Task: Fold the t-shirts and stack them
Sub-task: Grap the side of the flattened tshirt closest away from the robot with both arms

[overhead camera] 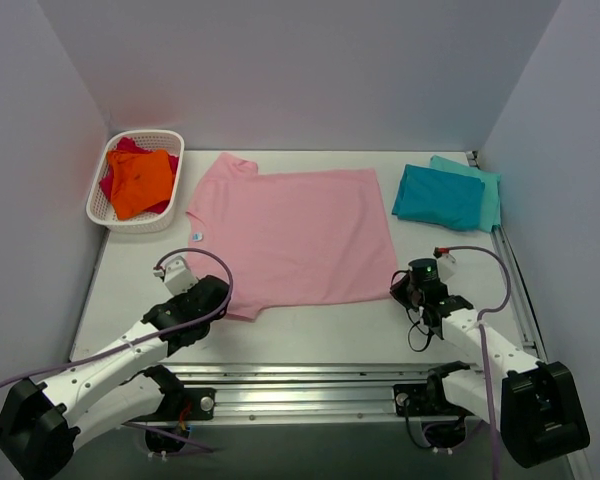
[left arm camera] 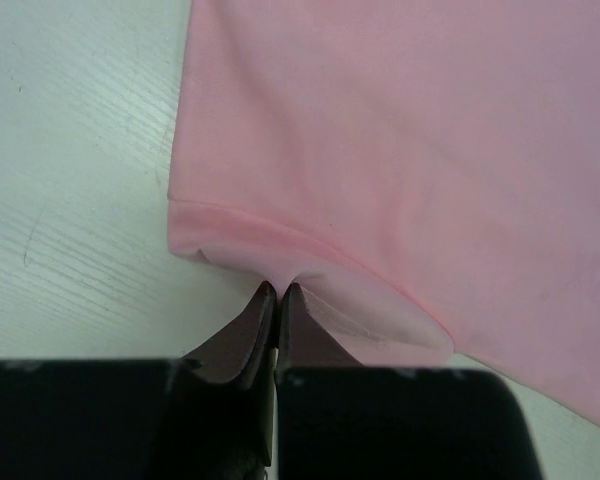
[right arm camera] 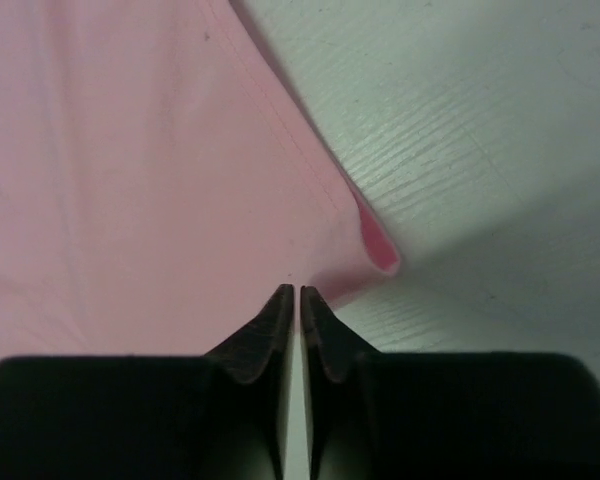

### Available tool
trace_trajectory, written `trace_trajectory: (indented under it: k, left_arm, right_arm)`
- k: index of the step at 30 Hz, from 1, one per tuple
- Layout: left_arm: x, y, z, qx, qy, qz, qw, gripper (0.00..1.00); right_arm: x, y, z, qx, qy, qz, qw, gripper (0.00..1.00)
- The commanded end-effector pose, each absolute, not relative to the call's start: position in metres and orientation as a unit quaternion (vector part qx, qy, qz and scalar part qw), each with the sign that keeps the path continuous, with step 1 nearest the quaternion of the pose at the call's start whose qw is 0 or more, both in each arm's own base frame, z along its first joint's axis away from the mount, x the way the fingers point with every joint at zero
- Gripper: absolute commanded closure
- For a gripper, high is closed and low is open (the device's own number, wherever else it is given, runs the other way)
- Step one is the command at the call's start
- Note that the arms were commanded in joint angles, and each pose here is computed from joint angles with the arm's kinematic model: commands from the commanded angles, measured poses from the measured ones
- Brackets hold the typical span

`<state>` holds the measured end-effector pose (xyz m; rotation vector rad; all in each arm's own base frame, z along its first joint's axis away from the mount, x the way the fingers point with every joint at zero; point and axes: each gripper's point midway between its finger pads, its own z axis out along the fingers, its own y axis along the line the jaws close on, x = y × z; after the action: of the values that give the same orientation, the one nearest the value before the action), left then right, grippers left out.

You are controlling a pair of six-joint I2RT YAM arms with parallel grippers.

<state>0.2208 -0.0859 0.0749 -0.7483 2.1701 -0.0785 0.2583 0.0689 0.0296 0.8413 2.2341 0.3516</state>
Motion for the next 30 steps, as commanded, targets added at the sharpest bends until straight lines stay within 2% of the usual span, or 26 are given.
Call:
trace_trajectory:
  k: [1,12,14,15,16,18,23,30]
  left_arm:
    - [0.223,-0.083,0.089,-0.302,0.853,-0.038,0.424,0.98]
    - [0.221,-0.08,0.104,-0.3,0.849,-0.047,0.433,0.98]
    - [0.22,-0.079,0.104,-0.3,0.849,-0.047,0.433,0.98]
    - [0.219,-0.079,0.103,-0.3,0.849,-0.048,0.433,0.98]
    - [0.219,-0.078,0.103,-0.301,0.848,-0.048,0.433,0.98]
    - [0.219,-0.078,0.102,-0.302,0.849,-0.047,0.432,0.98]
    - [0.218,-0.078,0.102,-0.302,0.848,-0.048,0.432,0.98]
    - [0.218,-0.077,0.099,-0.3,0.85,-0.043,0.431,0.98]
  right_arm:
    - [0.253,0.059,0.028,0.335,0.864,0.116,0.357,1.0]
    - [0.251,0.06,0.043,0.327,0.86,0.127,0.37,1.0]
    - [0.247,0.058,0.046,0.324,0.865,0.12,0.364,0.66]
    - [0.246,0.058,0.048,0.324,0.865,0.119,0.363,0.42]
    - [0.244,0.057,0.047,0.324,0.866,0.115,0.362,0.34]
    - [0.243,0.057,0.048,0.326,0.864,0.118,0.364,0.28]
    - [0.239,0.061,0.038,0.332,0.866,0.128,0.35,0.27]
    - [0.241,0.067,0.022,0.335,0.869,0.136,0.337,0.36]
